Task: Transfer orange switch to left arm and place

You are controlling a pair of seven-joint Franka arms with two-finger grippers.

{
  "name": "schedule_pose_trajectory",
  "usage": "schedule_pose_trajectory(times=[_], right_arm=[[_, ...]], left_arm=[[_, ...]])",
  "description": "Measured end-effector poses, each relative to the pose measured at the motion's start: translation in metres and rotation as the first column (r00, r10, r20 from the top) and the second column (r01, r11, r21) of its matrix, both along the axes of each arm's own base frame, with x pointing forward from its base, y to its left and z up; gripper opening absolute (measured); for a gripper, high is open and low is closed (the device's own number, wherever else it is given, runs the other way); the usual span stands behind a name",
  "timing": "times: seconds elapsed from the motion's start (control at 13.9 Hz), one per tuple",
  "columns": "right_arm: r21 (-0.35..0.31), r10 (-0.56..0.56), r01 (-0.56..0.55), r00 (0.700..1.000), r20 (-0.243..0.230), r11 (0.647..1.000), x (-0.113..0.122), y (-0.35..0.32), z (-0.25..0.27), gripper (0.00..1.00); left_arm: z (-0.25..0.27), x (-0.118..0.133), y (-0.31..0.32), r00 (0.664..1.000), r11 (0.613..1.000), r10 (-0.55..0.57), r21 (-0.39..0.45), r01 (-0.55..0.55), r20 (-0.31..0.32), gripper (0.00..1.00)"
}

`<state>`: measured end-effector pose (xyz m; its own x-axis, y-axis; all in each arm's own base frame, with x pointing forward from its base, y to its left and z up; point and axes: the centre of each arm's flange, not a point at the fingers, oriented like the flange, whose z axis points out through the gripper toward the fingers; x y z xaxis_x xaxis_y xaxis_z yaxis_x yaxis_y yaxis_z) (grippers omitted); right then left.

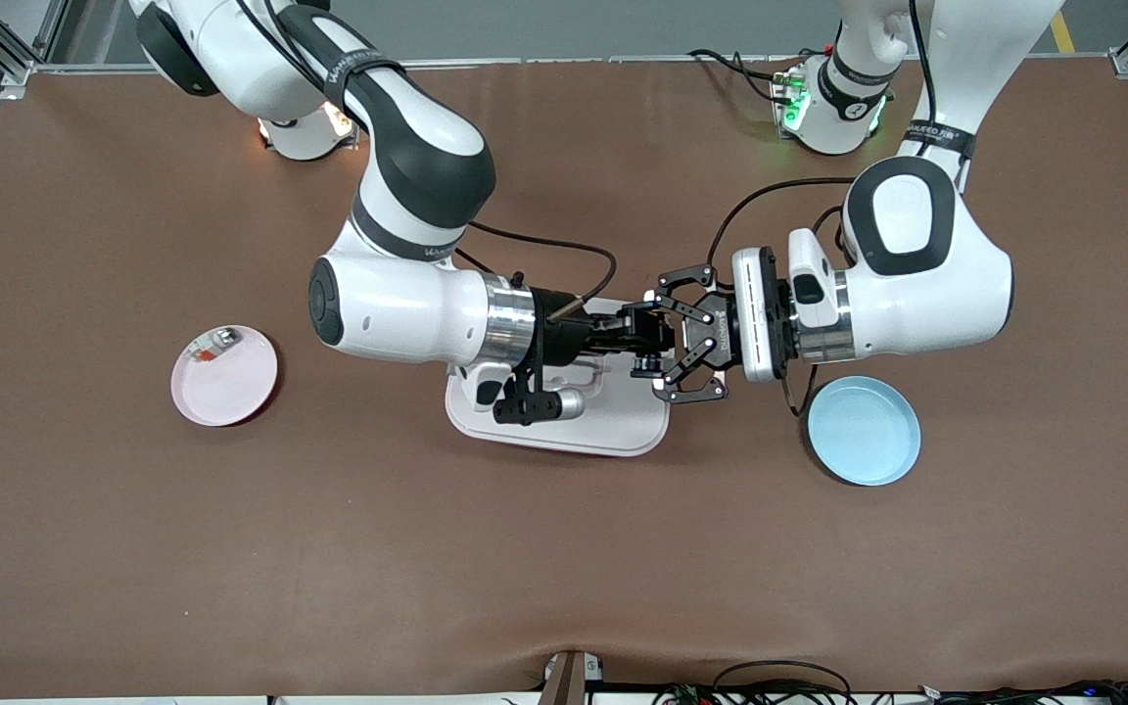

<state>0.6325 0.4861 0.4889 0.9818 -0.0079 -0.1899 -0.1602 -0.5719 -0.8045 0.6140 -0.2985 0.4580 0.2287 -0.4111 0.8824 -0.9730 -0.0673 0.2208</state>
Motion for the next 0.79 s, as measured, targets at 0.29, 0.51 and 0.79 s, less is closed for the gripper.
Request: schedule_pose_trajectory(times=[0.29, 0.51, 0.79], right_arm=[[0.002, -0.027, 0.027, 1.000, -0.010, 1.000, 0.005, -0.005, 0.002, 0.88], [0.002, -0.032, 0.032, 0.999, -0.010, 0.999, 0.007, -0.008, 0.002, 1.00], [-0.008, -0.040, 0.039, 0.998, -0.040, 0.999, 0.015, -0.023, 0.002, 1.00]], left_arm=[[-0.002, 0.000, 0.001, 1.000, 1.000, -0.005, 0.012, 0.005, 0.003, 0.75], [-0.002, 0.000, 0.001, 1.000, 1.000, -0.004, 0.012, 0.004, 0.003, 0.75], [-0.006, 0.001, 0.007, 0.999, 0.995, -0.035, 0.090, 0.031, 0.038, 0.75]])
